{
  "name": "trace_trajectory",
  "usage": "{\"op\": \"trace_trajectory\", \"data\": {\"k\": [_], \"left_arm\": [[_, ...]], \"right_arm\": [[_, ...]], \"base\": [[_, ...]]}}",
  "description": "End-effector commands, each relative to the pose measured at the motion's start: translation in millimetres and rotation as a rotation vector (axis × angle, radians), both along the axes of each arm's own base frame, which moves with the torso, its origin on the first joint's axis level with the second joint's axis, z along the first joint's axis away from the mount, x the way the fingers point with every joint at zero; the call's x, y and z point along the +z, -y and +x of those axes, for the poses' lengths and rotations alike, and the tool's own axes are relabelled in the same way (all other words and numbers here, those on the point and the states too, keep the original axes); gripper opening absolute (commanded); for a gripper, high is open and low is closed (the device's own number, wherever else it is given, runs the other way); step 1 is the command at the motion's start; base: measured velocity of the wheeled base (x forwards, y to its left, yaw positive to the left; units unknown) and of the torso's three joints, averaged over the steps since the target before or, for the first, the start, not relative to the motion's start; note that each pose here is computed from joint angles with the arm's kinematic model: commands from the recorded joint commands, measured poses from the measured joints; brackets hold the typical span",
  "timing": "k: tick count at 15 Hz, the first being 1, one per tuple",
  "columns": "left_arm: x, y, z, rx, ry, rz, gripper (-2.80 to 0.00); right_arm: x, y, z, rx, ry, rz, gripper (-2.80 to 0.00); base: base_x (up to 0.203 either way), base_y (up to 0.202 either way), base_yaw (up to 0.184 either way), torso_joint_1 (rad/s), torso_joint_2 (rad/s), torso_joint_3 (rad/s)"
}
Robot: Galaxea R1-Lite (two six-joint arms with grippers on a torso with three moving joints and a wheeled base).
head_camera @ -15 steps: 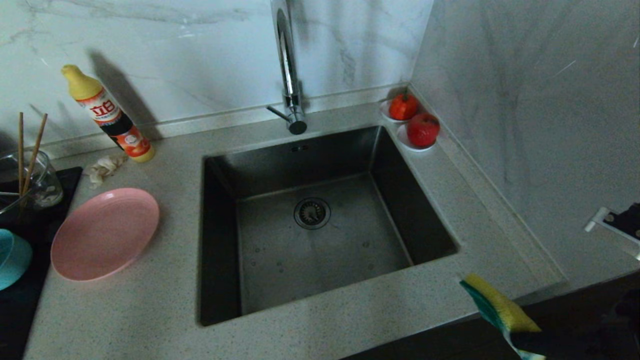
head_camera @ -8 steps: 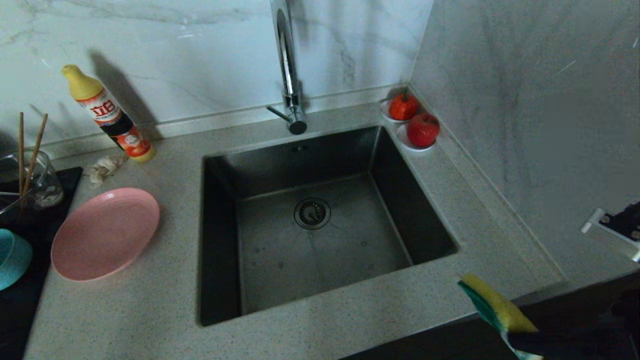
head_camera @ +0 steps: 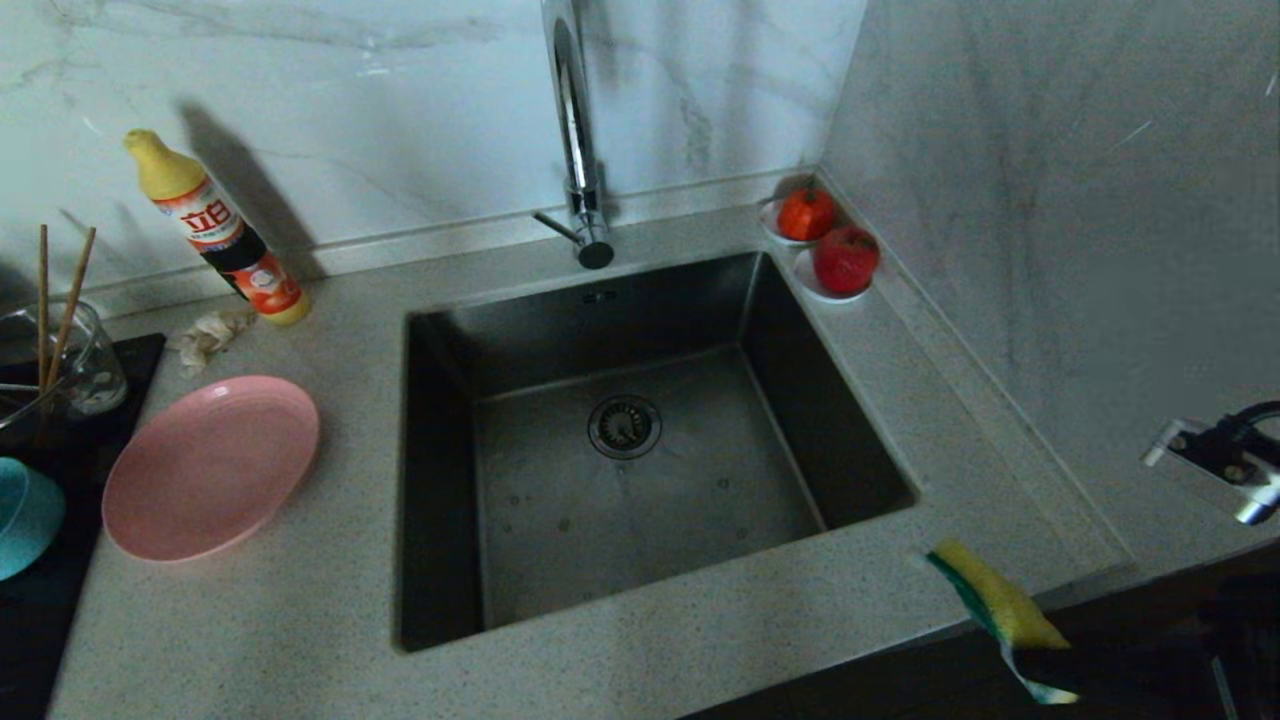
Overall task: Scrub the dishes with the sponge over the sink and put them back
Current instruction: Put down the sponge
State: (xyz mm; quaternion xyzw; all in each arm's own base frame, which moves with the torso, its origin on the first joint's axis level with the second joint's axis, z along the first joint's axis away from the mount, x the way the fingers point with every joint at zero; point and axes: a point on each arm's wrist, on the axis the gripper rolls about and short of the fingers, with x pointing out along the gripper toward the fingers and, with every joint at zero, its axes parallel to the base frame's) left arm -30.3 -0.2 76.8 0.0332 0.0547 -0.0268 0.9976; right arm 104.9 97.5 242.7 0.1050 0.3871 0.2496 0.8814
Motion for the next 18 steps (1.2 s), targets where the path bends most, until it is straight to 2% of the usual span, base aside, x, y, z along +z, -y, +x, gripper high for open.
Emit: {"op": "trace_trajectory", "data": {"k": [1, 4, 7, 8, 9, 11, 14, 18], "left_arm": [[-0.1, 0.0, 0.1, -0.001, -0.004, 0.000, -2.80], [-0.1, 0.0, 0.1, -0.001, -0.004, 0.000, -2.80], [-0.1, 0.0, 0.1, -0.001, -0.004, 0.000, -2.80], [-0.1, 0.0, 0.0, -0.001, -0.003, 0.000, -2.80], [-0.1, 0.0, 0.1, -0.001, -0.004, 0.000, -2.80], [-0.1, 0.0, 0.1, -0.001, -0.004, 0.000, -2.80], [-0.1, 0.0, 0.1, -0.001, -0.004, 0.000, -2.80], [-0.1, 0.0, 0.1, -0.001, -0.004, 0.000, -2.80]], "right_arm": [[-0.1, -1.4, 1.1, -0.003, 0.017, -0.031, -2.80], [-7.9, 3.2, -3.2, -0.004, 0.101, -0.165, -2.80], [-34.8, 2.4, -12.5, 0.054, 0.125, -0.334, -2.80], [-42.0, 3.6, -13.5, 0.085, 0.155, -0.406, -2.80], [-45.7, 5.5, -13.6, 0.093, 0.180, -0.449, -2.80], [-51.0, 10.3, -13.9, 0.101, 0.195, -0.494, -2.80], [-70.1, 15.5, -17.1, 0.171, 0.211, -0.629, -2.80], [-87.5, 13.9, -7.8, 0.158, 0.288, -0.700, -2.80]], "base": [[0.000, 0.000, 0.000, 0.000, 0.00, 0.000], [0.000, 0.000, 0.000, 0.000, 0.00, 0.000], [0.000, 0.000, 0.000, 0.000, 0.00, 0.000], [0.000, 0.000, 0.000, 0.000, 0.00, 0.000], [0.000, 0.000, 0.000, 0.000, 0.00, 0.000], [0.000, 0.000, 0.000, 0.000, 0.00, 0.000], [0.000, 0.000, 0.000, 0.000, 0.00, 0.000], [0.000, 0.000, 0.000, 0.000, 0.00, 0.000]]}}
